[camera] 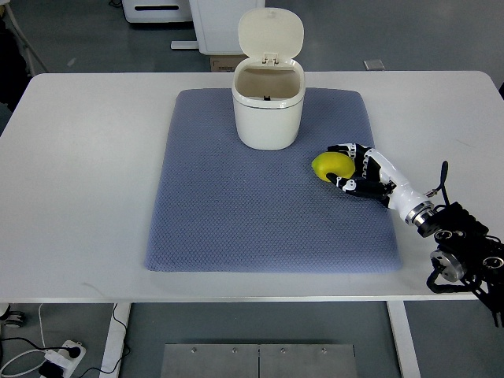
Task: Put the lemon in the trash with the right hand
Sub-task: 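Close the right hand fingers around the yellow lemon, then lift the lemon with the right hand and carry it over the bin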
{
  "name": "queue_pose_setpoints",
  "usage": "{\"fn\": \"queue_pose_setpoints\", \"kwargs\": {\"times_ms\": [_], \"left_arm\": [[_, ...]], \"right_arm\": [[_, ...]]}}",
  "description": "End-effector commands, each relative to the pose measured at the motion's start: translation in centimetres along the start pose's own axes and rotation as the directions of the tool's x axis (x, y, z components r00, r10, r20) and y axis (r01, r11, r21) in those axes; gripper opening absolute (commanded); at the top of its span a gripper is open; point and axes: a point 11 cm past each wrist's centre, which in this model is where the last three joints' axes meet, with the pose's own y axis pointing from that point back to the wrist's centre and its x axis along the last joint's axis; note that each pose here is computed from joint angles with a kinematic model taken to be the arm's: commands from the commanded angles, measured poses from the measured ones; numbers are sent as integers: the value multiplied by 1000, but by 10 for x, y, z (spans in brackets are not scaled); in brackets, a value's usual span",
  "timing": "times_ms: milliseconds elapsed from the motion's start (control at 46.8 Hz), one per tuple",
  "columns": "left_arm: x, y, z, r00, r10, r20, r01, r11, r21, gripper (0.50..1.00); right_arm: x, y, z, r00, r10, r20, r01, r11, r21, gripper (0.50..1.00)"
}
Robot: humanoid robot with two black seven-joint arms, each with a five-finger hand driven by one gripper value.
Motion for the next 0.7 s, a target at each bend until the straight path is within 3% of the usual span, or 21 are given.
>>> {"fn": "queue_pose_setpoints", "kwargs": {"times_ms": [0, 107, 320, 683], "left_arm": [[0, 0, 0, 1000, 0, 0, 0, 1000, 0, 1000], [0, 0, 0, 1000, 0, 0, 0, 1000, 0, 1000], [0, 0, 0, 1000, 0, 0, 0, 1000, 0, 1000], [0, 0, 0, 1000, 0, 0, 0, 1000, 0, 1000]], "right_arm": [[0, 0, 0, 1000, -3, 0, 3, 1000, -1, 602], [-4, 1, 3, 1000, -22, -9, 22, 1000, -14, 500], [1, -8, -12, 999, -26, -21, 26, 1000, 17, 500], [44, -26, -67, 998, 31, -49, -26, 995, 92, 500]]}}
